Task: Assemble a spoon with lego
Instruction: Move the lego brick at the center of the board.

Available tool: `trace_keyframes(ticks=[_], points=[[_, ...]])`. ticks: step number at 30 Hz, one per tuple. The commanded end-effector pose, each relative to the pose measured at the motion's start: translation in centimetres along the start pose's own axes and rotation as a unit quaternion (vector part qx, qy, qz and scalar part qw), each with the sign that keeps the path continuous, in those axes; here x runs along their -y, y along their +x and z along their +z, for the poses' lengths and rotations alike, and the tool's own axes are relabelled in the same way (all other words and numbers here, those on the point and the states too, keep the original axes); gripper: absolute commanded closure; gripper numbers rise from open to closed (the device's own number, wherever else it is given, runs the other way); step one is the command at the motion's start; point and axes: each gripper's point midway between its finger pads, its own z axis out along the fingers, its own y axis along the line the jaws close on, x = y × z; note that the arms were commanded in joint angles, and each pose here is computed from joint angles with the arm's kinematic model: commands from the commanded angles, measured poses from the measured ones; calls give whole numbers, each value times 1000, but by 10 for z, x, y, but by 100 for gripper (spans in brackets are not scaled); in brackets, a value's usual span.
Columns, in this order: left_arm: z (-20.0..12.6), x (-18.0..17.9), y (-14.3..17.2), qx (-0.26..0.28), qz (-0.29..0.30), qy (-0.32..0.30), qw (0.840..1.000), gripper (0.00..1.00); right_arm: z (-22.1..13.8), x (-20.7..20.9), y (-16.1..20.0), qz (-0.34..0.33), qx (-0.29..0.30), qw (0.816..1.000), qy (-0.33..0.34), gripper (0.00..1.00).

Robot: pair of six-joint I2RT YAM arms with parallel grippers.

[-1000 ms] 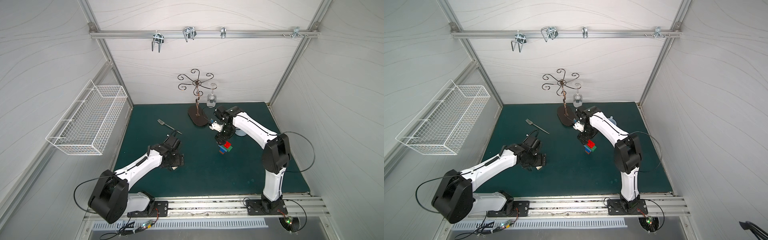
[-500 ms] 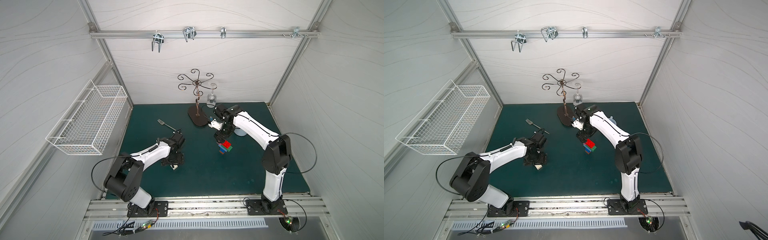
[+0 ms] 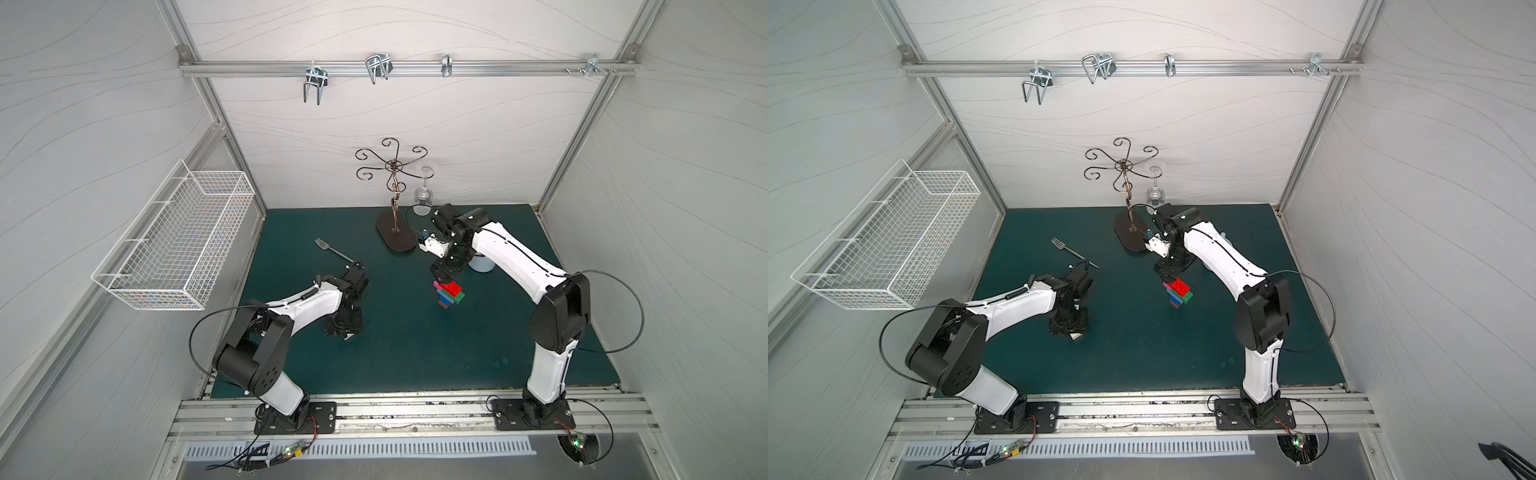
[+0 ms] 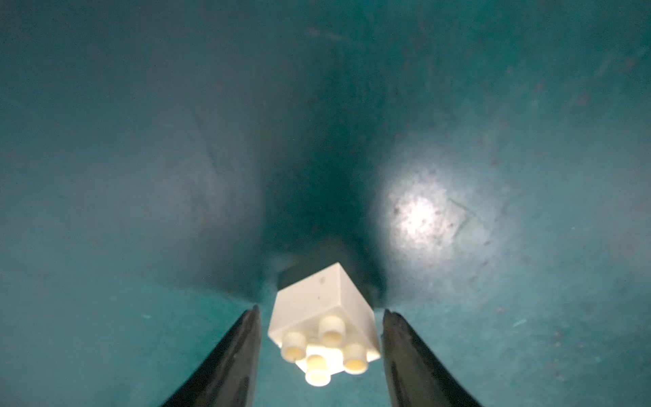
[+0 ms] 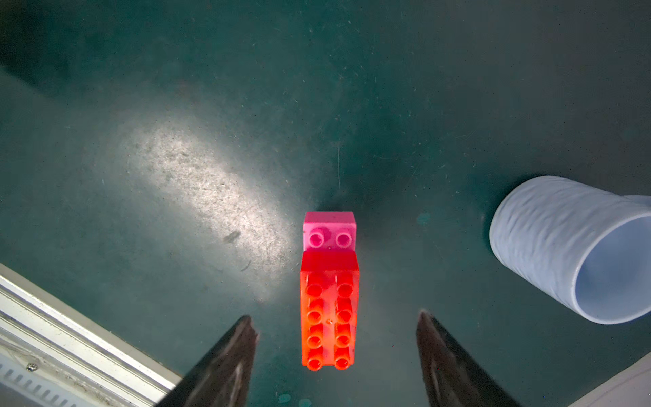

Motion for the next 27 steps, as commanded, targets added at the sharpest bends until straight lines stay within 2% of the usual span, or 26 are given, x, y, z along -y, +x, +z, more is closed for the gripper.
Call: trace_keyframes(ticks=[1, 6, 13, 19, 27], points=[[-7, -1, 8, -7, -5, 10, 1000, 45, -15, 3, -1, 9, 18, 1000, 6, 25], [-9, 3, 6, 0, -6, 19, 1000, 57, -17, 3, -1, 9, 20, 1000, 9, 25], [-17, 18, -3, 9, 12, 36, 999, 62, -24, 7, 1, 16, 28, 999, 16, 25], [-31, 60, -20, 24, 56, 64, 996, 63, -30, 15, 3, 28, 34, 999, 28, 25], [-28, 120, -38, 17, 107, 84, 991, 62, -38, 27, 7, 52, 44, 997, 45, 25]])
